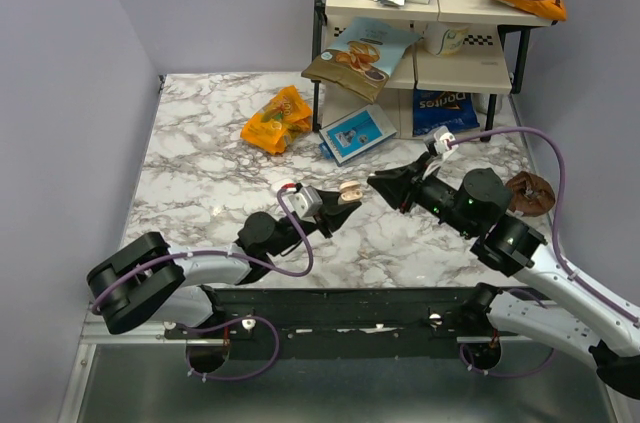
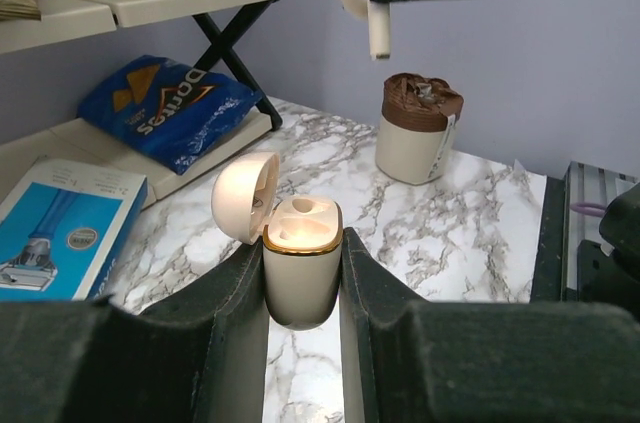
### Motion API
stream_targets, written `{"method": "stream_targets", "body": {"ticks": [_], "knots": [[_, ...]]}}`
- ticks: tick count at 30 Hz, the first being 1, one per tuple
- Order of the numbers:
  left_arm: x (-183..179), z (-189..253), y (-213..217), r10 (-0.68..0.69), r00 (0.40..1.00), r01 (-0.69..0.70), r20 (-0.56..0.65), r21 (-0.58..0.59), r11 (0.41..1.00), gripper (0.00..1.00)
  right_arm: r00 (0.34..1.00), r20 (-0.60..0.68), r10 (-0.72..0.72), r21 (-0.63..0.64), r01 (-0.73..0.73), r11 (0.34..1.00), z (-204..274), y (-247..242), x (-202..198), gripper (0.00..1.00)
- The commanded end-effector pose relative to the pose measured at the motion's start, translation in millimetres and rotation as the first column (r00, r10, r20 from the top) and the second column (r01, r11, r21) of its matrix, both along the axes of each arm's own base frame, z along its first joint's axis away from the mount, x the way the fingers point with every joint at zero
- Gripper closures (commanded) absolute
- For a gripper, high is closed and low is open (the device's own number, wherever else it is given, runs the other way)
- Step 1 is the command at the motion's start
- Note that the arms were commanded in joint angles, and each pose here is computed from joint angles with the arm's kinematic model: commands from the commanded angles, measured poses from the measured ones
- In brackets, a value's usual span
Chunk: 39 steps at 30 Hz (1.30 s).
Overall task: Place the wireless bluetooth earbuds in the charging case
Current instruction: Place the earbud in the charging case.
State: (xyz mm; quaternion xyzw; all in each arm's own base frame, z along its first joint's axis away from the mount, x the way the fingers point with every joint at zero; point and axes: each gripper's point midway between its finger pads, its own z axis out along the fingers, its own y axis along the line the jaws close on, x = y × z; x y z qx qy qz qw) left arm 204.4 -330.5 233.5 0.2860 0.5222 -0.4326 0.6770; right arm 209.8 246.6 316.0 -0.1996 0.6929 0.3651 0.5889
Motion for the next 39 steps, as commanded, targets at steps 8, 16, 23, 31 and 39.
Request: {"method": "stream_targets", "body": {"ticks": [8,16,23,31,39], "knots": [[-16,59,4,-0.059,0.99,0.082,0.128,-0.181,0.98,1.0,0.999,0.046,0.017,-0.006,-0.017,1.0,7,7,0,0.75],[-16,66,6,-0.058,0.991,0.083,0.119,-0.217,0.973,1.0,0.999,0.037,-0.015,-0.031,0.017,0.999,-5,5,6,0.75],[-16,77,5,-0.064,0.99,0.093,0.122,-0.244,0.965,1.0,0.999,0.019,-0.034,-0.046,0.034,0.998,-17,4,9,0.76],[-18,81,2,-0.082,0.99,0.109,0.117,-0.251,0.962,1.0,0.997,0.021,-0.069,-0.046,0.07,0.997,-19,0,14,0.76],[-19,82,0,-0.097,0.989,0.123,0.112,-0.252,0.96,1.0,0.997,0.012,-0.077,-0.054,0.077,0.996,-24,0,16,0.76]]}}
